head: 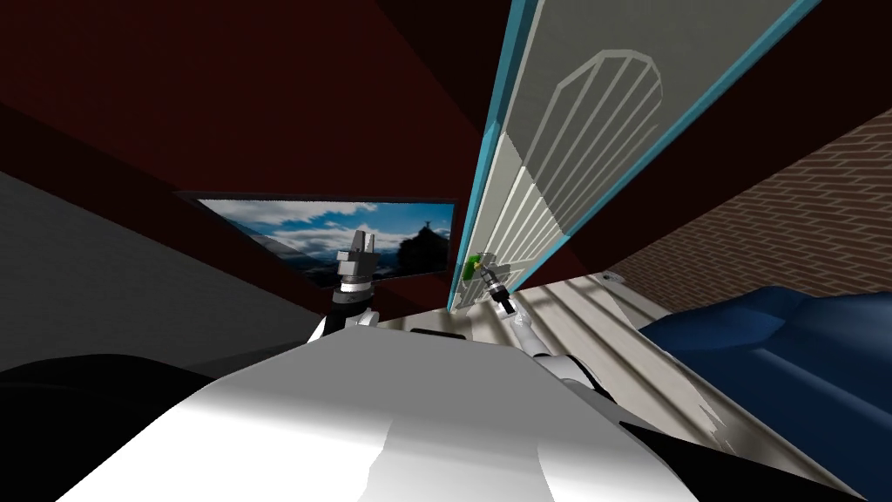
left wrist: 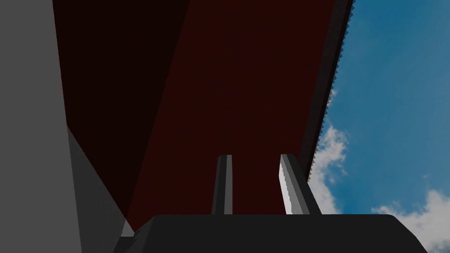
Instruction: Pull the door open
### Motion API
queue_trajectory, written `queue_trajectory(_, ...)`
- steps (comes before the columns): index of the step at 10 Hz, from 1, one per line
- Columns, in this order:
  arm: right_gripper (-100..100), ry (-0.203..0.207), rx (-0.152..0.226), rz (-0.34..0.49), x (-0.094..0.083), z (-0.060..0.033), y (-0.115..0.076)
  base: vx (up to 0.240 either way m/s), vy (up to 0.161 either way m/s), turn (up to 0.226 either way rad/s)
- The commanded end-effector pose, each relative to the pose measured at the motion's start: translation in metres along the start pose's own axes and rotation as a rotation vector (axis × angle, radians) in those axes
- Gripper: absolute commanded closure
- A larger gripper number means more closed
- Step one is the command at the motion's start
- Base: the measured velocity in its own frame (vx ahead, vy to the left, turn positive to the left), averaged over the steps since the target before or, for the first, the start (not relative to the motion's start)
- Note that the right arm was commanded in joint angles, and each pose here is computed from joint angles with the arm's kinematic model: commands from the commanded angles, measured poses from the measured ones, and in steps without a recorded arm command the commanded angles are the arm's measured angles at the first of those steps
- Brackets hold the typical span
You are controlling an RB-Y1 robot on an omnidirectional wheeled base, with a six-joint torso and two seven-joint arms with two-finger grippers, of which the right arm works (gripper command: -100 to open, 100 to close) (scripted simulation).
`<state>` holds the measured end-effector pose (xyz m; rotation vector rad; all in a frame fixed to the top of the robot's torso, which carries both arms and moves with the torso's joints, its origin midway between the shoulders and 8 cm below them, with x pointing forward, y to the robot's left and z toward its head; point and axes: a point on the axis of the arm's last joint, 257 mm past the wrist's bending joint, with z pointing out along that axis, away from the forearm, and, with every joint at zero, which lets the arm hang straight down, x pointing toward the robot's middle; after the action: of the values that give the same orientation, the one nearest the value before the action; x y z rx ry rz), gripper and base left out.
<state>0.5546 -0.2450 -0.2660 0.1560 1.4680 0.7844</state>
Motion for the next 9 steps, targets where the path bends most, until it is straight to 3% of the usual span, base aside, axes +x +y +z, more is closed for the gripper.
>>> queue_trajectory(1, 100, -0.028, 0.007, 0.064, -0.01, 0.0016, -0.001, -0.059, -0.077, 0.136)
queue_trajectory(2, -100, 0.0, 0.0, -0.026, -0.006, -0.0036, -0.003, -0.047, -0.005, -0.061)
queue_trajectory(9, -100, 0.089, -0.023, -0.324, 0.002, -0.0276, -0.016, -0.035, 0.05, -0.09)
